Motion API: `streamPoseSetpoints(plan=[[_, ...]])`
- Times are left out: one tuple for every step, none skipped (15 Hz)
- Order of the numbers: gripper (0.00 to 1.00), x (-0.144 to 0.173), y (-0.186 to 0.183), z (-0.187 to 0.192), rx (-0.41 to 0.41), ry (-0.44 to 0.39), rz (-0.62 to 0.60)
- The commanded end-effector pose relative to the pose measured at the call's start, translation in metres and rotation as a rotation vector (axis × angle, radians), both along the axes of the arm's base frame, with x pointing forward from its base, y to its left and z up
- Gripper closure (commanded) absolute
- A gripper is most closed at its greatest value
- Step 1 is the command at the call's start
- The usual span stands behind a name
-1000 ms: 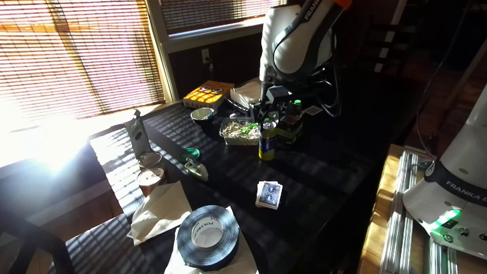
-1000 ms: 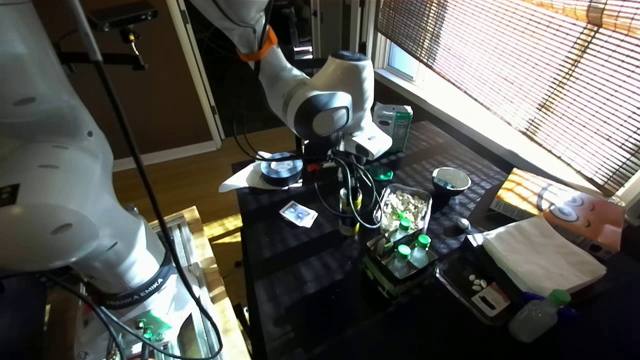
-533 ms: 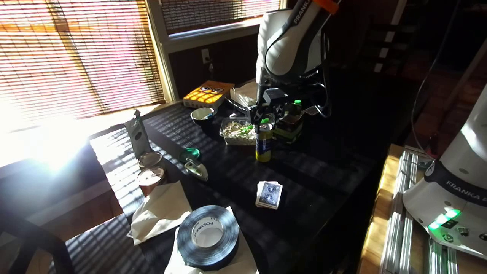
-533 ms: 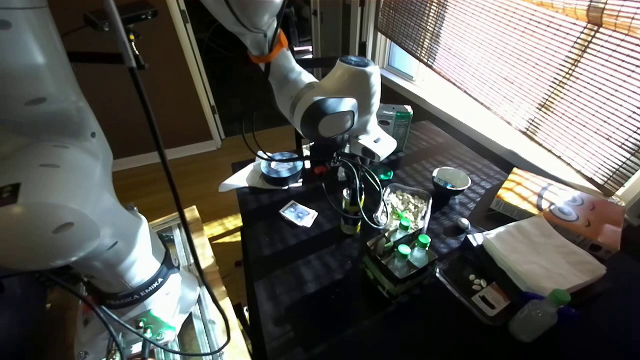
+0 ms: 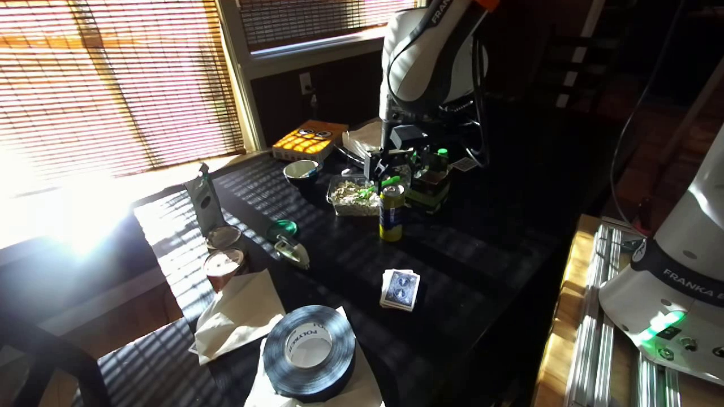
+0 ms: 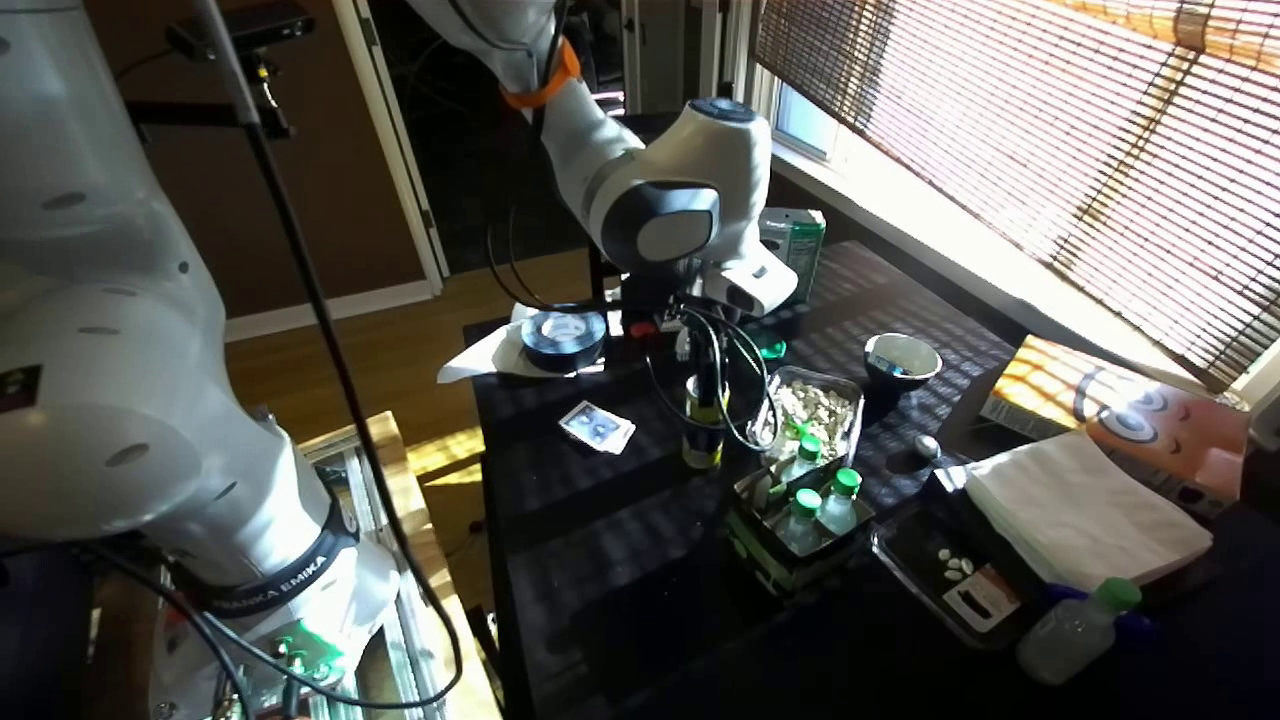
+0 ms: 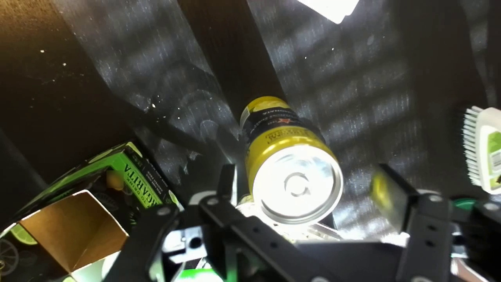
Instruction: Remove the can from the holder
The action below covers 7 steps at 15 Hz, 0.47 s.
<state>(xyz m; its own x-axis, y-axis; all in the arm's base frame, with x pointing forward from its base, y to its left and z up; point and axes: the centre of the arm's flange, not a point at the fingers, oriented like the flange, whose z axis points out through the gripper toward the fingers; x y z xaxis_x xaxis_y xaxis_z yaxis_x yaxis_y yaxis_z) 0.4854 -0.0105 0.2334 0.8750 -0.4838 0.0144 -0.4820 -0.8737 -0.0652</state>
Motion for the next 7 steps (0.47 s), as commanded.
streamPoseSetpoints(plan=[[0.00, -0.018, -0.016, 0.051, 0.041, 0.010, -0.022], [0.00, -0.023, -0.024, 0.064, 0.044, 0.011, -0.020], [0.00, -0.029, -0.036, 0.076, 0.049, 0.019, -0.007], [0.00, -0.033, -0.044, 0.085, 0.073, 0.019, 0.007], [0.00, -0.038, -0.052, 0.092, 0.100, 0.033, 0.034], [0.00, -0.018, -0.036, 0.068, 0.054, 0.024, 0.004], [0.00, -0.023, -0.044, 0.078, 0.070, 0.025, 0.017]])
